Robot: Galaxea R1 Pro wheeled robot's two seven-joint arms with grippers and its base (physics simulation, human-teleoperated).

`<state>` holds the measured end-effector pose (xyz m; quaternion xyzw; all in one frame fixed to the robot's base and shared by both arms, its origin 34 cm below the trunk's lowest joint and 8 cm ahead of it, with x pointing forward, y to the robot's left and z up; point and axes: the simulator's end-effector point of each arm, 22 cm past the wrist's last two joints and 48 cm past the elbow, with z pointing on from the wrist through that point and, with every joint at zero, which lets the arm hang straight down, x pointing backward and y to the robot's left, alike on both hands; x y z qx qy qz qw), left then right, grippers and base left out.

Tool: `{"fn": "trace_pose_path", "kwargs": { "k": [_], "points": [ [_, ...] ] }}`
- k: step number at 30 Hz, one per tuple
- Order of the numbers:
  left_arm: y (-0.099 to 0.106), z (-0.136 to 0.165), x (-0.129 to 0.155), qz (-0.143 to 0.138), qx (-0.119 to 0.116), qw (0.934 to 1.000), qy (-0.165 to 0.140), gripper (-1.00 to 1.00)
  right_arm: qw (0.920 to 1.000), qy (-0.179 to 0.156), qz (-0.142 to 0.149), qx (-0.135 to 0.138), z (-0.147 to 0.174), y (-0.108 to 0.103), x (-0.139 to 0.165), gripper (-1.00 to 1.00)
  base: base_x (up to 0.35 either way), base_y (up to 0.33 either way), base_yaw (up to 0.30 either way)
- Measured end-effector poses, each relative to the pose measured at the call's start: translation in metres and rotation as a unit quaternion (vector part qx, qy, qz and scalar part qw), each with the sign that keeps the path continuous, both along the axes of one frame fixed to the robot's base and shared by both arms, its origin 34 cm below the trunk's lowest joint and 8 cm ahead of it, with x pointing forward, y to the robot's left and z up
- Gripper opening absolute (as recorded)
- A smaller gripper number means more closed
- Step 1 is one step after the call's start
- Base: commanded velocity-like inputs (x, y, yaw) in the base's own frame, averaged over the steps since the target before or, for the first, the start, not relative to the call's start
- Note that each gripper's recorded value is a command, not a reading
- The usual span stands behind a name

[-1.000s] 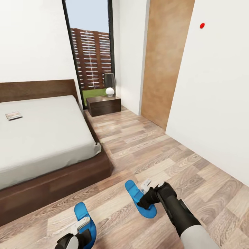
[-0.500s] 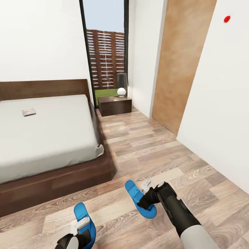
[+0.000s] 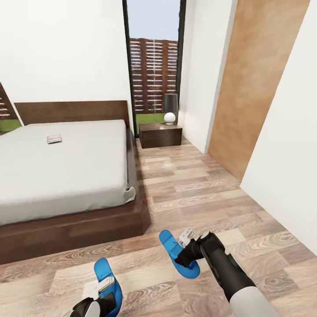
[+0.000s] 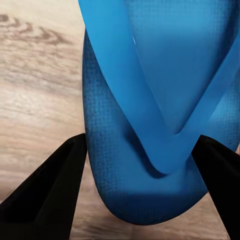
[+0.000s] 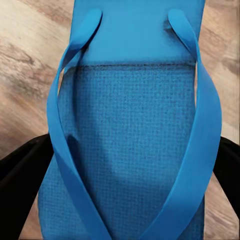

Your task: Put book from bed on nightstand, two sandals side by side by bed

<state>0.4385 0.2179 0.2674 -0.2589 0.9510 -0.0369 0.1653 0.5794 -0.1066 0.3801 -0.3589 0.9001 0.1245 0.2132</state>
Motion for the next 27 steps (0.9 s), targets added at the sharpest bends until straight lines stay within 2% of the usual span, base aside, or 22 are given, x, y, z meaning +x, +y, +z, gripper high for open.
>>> {"fn": "trace_pose_path", "kwargs": {
  "k": [4, 6, 10, 20, 22, 24, 27],
  "points": [
    [0.000, 0.000, 0.000, 0.000, 0.000, 1.0000, 0.000, -1.00, 1.0000, 0.003, 0.002, -0.009, -0.004, -0.003, -0.002, -1.00, 0.180, -0.311, 0.278],
    [0.000, 0.000, 0.000, 0.000, 0.000, 1.0000, 0.000, -1.00, 0.9997, 0.001, 0.006, -0.025, -0.007, -0.008, -0.002, -1.00, 0.179, -0.311, 0.278],
    [0.000, 0.000, 0.000, 0.000, 0.000, 1.0000, 0.000, -1.00, 0.9993, 0.000, 0.009, -0.036, -0.009, -0.012, -0.002, -1.00, 0.175, -0.311, 0.278],
    [0.002, 0.000, 0.000, 0.001, 0.001, 1.0000, -0.001, -1.00, 0.9991, 0.007, 0.010, -0.042, -0.014, -0.014, -0.005, -1.00, 0.127, -0.314, 0.279],
    [0.004, 0.001, -0.002, 0.005, 0.002, 1.0000, -0.002, -1.00, 0.9987, 0.020, 0.010, -0.046, -0.021, -0.016, -0.006, -1.00, 0.037, -0.320, 0.280],
    [0.013, 0.003, -0.004, 0.020, 0.004, 0.9997, -0.010, -1.00, 0.9978, 0.036, 0.009, -0.054, -0.031, -0.020, -0.007, -1.00, 0.015, -0.321, 0.281],
    [0.024, 0.009, -0.011, 0.041, 0.006, 0.9989, -0.021, -1.00, 0.9979, 0.034, 0.016, -0.054, -0.034, -0.020, -0.005, -1.00, 0.007, -0.322, 0.282]
  ]
}}
